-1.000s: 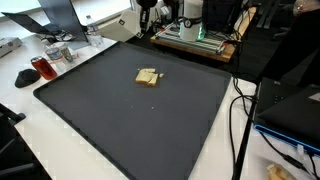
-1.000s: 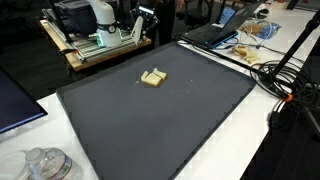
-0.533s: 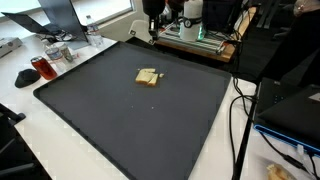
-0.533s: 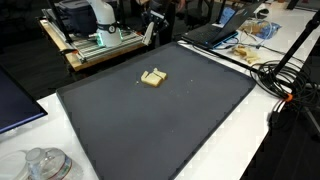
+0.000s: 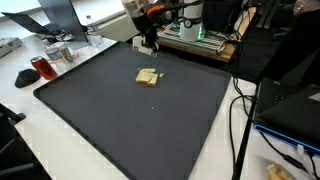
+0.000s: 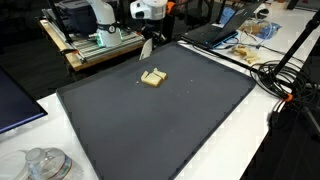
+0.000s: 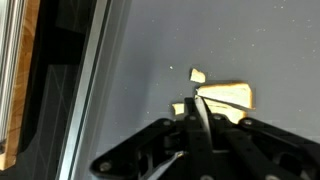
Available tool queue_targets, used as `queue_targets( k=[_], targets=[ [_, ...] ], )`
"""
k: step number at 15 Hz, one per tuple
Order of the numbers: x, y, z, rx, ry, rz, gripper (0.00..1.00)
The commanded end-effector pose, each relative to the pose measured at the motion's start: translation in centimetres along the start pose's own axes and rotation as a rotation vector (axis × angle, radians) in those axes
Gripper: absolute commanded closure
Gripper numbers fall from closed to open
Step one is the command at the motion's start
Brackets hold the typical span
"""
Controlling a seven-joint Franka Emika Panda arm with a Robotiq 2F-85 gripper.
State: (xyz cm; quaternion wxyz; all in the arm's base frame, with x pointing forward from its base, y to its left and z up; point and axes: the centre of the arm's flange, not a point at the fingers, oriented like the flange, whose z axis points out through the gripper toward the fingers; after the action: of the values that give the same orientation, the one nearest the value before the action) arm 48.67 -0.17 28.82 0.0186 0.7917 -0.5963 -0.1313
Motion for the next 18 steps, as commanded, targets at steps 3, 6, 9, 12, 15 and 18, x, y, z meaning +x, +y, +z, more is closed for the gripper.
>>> queue_targets(
  k=[3, 6, 9, 12, 15, 18],
  targets=[
    [2.4, -1.1, 2.8, 0.047, -0.135, -0.010, 0.99],
    [2.8, -1.5, 4.3, 0.065, -0.167, -0.027, 0.99],
    [3.1, -2.0, 5.5, 0.076, -0.177, -0.036, 0.99],
    [3.7, -2.6, 6.6, 0.071, -0.197, -0.046, 0.99],
    [4.4, -3.3, 7.3, 0.068, -0.204, -0.051, 0.99],
    [5.3, -4.0, 8.0, 0.066, -0.209, -0.056, 0.99]
  ],
)
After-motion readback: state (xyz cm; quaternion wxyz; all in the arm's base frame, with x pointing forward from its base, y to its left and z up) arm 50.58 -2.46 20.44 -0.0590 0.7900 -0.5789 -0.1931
